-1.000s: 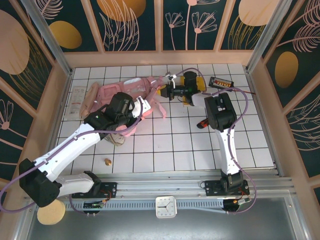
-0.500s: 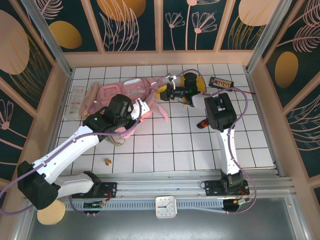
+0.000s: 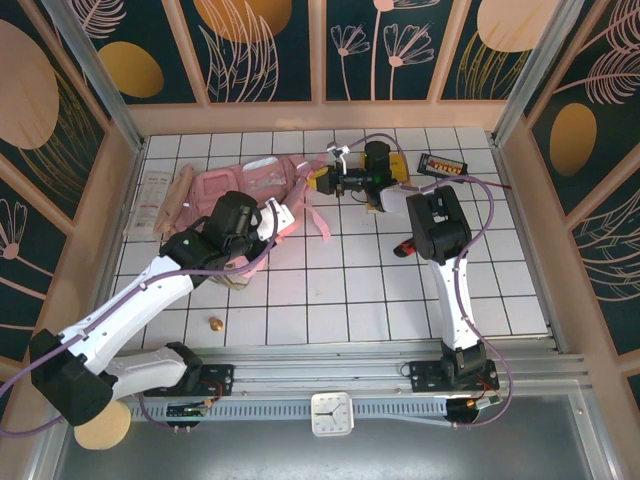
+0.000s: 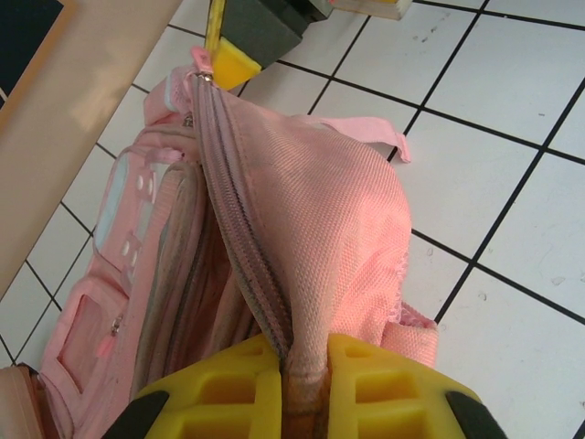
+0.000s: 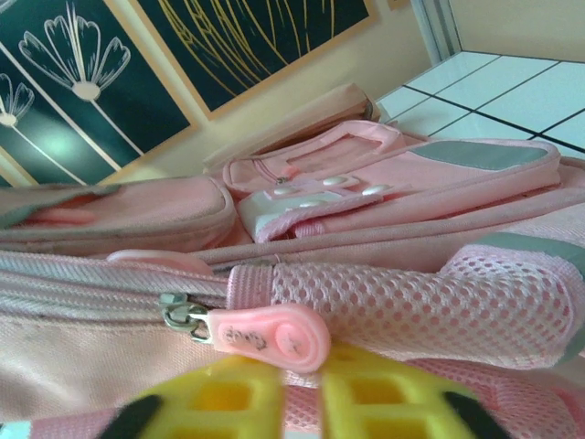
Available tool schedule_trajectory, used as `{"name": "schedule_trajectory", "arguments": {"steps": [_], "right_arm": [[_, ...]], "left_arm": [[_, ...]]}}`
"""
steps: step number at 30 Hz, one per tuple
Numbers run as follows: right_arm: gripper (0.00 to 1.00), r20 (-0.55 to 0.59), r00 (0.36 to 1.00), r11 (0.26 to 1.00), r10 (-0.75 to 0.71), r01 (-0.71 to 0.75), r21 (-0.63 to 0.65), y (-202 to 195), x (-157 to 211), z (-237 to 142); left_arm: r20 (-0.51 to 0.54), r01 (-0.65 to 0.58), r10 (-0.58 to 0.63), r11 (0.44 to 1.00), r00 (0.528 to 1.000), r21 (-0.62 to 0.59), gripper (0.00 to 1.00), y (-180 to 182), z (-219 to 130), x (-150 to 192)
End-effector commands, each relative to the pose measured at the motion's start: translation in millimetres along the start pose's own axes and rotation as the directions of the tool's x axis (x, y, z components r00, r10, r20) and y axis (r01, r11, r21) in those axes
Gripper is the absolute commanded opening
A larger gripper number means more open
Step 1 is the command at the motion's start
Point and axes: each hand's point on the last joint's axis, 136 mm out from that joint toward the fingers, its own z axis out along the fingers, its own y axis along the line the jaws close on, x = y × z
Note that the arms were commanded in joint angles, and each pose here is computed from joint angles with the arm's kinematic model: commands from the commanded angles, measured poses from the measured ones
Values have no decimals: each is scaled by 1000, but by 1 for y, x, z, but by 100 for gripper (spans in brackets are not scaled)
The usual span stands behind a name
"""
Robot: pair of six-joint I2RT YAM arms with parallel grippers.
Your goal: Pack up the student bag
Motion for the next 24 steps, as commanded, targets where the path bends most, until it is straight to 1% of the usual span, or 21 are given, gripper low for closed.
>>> {"name": "schedule_trajectory", "arguments": {"steps": [1,9,14,17,19,20,21,22,23,24], "right_arm": [[47,17,998,997,-57,58,-46,18,-7,0],[48,62,997,996,-52,56,-65,23,-11,-2],[49,58,997,995,-50,55,-88,29,-8,-4],[49,56,997,995,-46,50,-81,30,-8,-5],[49,94,995,998,16,-10,-64,29,-14,-13],[49,150,987,997,60,-51,-64,30,-22,-24],[53,234,969,995,76,-59,-81,38,-36,-39],[60,295,945,987,143,-117,-106,40,-44,-51],[76,340,900,961,274,-239,-140,35,-51,-61],[95,335,862,924,381,-344,-166,31,-54,-63]], "left_arm": [[47,0,4,995,999,-95,0,21,-11,-10],[38,0,4,996,999,-91,0,20,-10,-7],[33,-7,11,995,999,-103,0,22,-12,-6],[29,-11,14,993,999,-120,0,26,-15,-6],[36,-10,15,990,999,-140,0,31,-19,-9],[49,-14,22,989,999,-145,0,33,-23,-14],[66,-19,29,988,997,-150,0,36,-27,-20],[74,-28,40,988,996,-151,0,38,-30,-26],[73,-44,55,988,996,-145,0,39,-32,-30],[73,-55,66,988,995,-146,0,42,-35,-34]]}}
